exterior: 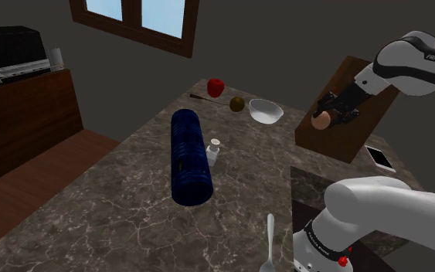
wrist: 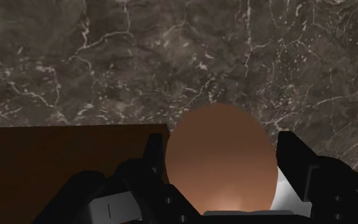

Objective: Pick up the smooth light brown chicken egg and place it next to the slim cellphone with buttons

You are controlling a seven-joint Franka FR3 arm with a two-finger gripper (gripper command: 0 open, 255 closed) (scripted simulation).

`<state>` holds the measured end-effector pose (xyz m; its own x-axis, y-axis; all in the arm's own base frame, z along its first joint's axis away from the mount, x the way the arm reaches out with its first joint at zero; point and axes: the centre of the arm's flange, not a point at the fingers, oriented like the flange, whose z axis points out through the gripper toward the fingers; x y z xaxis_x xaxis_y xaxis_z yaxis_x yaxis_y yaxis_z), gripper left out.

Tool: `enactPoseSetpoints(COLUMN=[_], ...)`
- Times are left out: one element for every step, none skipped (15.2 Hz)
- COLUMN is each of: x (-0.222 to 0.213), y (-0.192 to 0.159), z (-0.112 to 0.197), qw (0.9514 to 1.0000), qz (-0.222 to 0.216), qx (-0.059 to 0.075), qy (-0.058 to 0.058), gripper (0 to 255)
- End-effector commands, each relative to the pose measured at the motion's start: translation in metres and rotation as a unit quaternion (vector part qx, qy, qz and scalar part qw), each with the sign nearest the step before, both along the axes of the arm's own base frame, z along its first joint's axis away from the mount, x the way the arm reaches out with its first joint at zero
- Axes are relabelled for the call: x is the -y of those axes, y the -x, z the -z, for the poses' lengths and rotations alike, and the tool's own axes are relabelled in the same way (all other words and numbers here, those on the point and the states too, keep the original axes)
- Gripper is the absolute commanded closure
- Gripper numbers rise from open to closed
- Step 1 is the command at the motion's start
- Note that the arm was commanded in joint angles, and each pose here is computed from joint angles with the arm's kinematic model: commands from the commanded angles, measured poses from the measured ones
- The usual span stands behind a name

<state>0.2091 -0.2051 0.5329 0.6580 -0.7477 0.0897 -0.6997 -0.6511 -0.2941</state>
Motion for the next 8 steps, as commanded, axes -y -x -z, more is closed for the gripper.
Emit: enactPoseSetpoints(x=[0.025,0.037,0.05,0.062,0.074,0.087,0.099,0.112], y=[0.009,0.013,0.017,0.022,0.026,0.031,0.035,0.04], z=[0.003,0.004,0.006,0.007,0.009,0.01,0.012,0.013], qw=[1.0,1.0,1.0,1.0,1.0,1.0,1.0,1.0], qz=[0.0,0.0,0.0,0.0,0.0,0.0,0.0,0.0], qx=[0.0,0.0,0.0,0.0,0.0,0.0,0.0,0.0], qy=[0.0,0.0,0.0,0.0,0.0,0.0,0.0,0.0], gripper=[255,255,255,255,255,255,255,255])
